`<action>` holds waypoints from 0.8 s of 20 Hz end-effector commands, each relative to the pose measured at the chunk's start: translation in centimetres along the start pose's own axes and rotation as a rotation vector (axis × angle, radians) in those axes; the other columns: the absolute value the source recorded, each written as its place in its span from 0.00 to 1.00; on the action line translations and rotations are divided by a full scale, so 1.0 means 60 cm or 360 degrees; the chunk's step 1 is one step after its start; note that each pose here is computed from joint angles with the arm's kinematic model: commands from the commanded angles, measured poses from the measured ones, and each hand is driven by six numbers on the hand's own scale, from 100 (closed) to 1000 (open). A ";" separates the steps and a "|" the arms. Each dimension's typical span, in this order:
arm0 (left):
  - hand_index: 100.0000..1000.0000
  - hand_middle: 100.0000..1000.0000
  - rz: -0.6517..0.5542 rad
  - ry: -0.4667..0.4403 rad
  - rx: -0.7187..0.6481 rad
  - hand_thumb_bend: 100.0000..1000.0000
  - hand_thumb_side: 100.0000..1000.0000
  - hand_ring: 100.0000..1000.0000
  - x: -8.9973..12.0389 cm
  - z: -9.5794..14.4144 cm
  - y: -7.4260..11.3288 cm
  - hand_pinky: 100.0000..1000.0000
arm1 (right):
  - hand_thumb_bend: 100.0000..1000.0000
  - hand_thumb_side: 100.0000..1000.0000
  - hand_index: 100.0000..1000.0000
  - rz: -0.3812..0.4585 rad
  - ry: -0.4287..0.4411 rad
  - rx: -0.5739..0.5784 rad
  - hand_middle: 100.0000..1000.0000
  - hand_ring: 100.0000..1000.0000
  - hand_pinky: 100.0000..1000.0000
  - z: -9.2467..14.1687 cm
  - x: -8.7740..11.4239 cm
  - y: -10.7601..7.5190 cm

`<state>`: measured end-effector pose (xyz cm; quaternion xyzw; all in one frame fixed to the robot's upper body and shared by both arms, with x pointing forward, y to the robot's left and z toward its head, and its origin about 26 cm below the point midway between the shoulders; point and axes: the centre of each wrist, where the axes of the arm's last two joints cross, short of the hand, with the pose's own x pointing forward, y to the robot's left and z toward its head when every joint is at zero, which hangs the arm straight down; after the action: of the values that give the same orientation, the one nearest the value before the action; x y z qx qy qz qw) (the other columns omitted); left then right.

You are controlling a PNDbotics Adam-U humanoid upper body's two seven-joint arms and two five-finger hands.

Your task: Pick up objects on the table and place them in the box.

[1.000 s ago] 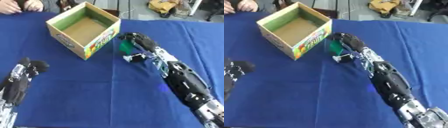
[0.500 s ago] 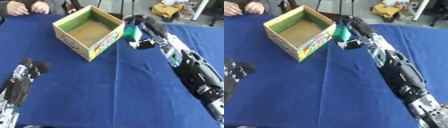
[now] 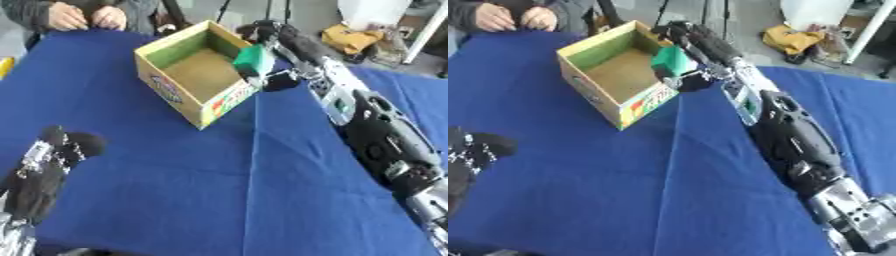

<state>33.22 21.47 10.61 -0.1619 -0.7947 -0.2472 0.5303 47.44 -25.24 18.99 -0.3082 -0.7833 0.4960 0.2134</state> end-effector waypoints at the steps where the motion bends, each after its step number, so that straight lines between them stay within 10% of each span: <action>1: 0.65 0.57 -0.0004 -0.0076 -0.0066 0.17 1.00 0.75 0.021 -0.017 -0.007 0.80 | 0.18 0.10 0.88 0.0090 0.0023 -0.0035 0.67 0.49 0.62 0.000 -0.018 -0.038; 11: 0.65 0.57 0.0011 -0.0144 -0.0160 0.17 1.00 0.75 0.037 -0.037 -0.018 0.80 | 0.09 0.17 0.89 0.0123 0.0197 0.0138 0.69 0.53 0.63 0.043 -0.060 0.004; 16: 0.65 0.57 0.0012 -0.0151 -0.0164 0.17 1.00 0.75 0.039 -0.039 -0.019 0.80 | 0.01 0.24 0.90 0.0127 0.0186 0.0184 0.85 0.95 0.80 0.049 -0.065 0.017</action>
<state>33.51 19.63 12.26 -0.1981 -0.7974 -0.2721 0.5009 48.49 -28.80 16.06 -0.3441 -0.7340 0.5240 0.2610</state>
